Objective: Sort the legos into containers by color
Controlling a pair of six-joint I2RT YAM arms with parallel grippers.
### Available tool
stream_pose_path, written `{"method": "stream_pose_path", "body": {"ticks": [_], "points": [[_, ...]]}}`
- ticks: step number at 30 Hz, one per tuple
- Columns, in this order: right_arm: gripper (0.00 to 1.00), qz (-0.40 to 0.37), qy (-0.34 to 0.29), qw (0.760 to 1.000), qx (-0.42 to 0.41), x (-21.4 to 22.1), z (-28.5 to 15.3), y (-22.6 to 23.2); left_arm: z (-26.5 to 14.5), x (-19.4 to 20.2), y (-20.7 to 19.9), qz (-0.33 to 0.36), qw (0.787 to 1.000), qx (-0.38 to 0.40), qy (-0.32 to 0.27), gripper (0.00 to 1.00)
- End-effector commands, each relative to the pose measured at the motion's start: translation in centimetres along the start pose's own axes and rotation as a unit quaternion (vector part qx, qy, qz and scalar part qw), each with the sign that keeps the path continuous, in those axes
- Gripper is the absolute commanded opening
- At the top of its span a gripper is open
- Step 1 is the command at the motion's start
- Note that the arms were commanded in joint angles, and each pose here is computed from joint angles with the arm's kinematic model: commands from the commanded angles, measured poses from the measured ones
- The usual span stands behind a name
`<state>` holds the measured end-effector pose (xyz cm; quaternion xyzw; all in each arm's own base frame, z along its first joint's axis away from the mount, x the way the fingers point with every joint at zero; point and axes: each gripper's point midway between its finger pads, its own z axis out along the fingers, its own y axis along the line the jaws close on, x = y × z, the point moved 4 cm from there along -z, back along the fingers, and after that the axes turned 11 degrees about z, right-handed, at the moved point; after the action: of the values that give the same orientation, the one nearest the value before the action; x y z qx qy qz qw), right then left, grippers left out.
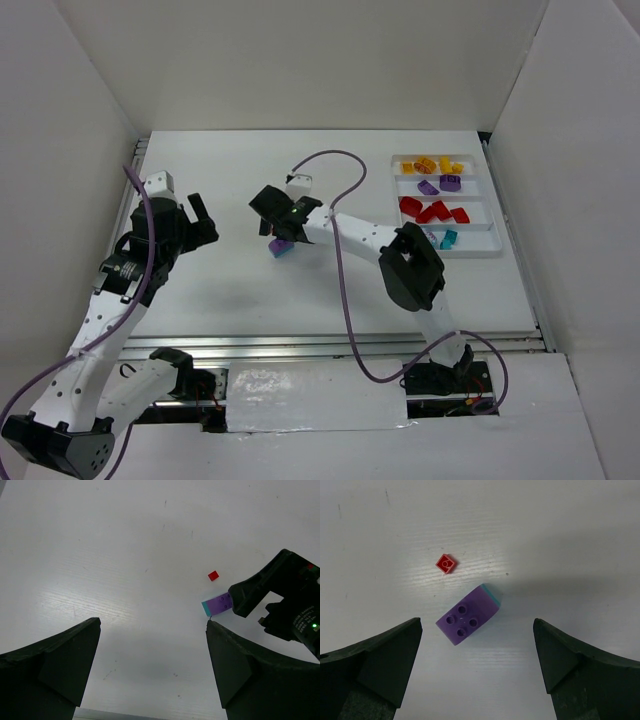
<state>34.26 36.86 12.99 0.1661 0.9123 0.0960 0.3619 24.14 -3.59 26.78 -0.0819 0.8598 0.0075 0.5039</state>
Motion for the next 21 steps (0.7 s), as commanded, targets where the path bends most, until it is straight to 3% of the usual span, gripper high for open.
{"method": "stream_pose_path", "body": {"ticks": [1,18,21], "points": [[1.0,0.04,-0.028,0.999,0.016,0.8,0.1,0.7,-0.6,-1.7,-0.4,-0.006,0.999,0.019,-0.031,0.99],[0.85,0.064,0.005,0.998,0.014,4.6,3.9,1.2,-0.9,-1.8,-0.6,-0.004,0.999,0.028,-0.038,1.0],[0.73,0.068,0.006,0.998,0.006,4.6,4.0,1.4,-0.9,-1.8,-0.6,-0.003,0.999,0.029,-0.037,1.0]]}}
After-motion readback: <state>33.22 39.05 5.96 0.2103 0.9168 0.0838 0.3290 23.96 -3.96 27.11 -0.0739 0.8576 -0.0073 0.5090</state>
